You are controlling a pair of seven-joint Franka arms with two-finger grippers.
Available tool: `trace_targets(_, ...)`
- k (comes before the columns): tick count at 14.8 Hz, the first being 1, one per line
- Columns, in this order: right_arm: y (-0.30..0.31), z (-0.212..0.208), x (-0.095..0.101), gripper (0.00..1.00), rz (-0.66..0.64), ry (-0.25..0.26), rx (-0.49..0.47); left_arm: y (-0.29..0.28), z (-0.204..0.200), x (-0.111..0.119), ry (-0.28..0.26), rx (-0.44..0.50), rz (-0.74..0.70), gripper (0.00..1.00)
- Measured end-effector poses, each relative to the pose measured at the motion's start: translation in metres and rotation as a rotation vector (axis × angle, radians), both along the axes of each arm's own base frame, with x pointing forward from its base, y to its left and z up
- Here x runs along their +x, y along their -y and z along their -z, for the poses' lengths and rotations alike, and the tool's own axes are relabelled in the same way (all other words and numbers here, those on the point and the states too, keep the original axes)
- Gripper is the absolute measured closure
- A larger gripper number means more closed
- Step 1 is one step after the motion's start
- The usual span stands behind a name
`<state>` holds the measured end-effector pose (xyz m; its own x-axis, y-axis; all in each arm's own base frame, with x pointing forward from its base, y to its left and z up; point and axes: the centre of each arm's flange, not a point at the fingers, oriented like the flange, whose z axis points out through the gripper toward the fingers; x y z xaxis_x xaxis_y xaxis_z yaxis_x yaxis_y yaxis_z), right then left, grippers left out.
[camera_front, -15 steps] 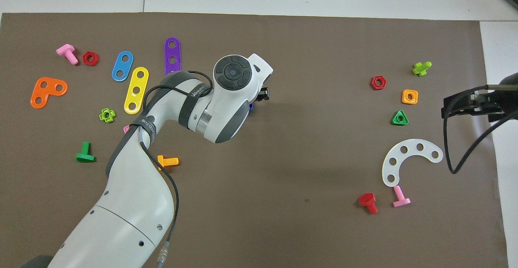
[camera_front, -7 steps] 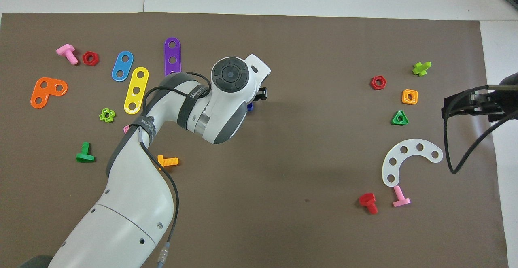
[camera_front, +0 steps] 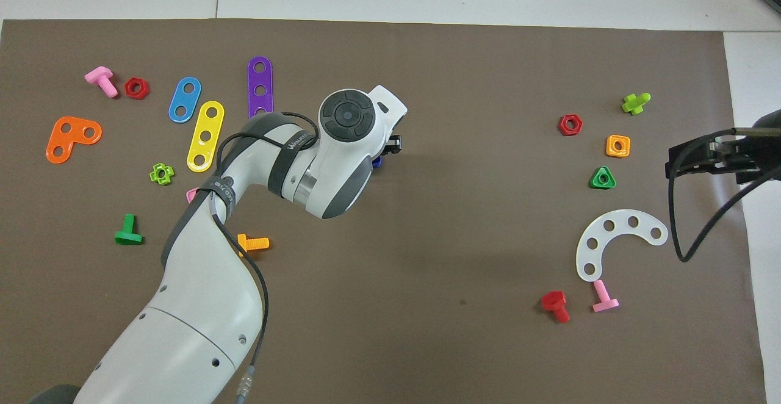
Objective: Unscrew and place screws in storage area
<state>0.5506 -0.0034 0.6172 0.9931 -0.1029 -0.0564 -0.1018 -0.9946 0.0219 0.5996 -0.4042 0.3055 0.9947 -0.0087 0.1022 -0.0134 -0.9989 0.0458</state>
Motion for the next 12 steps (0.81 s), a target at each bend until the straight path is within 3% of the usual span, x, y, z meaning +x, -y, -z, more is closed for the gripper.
trace_targets(12, 0.0000, 0.0001, 0.0000, 0.00, 0.000, 0.000, 0.000, 0.0051, -0.0003, -0.0072, -0.037, 0.024, 0.011, 0.33)
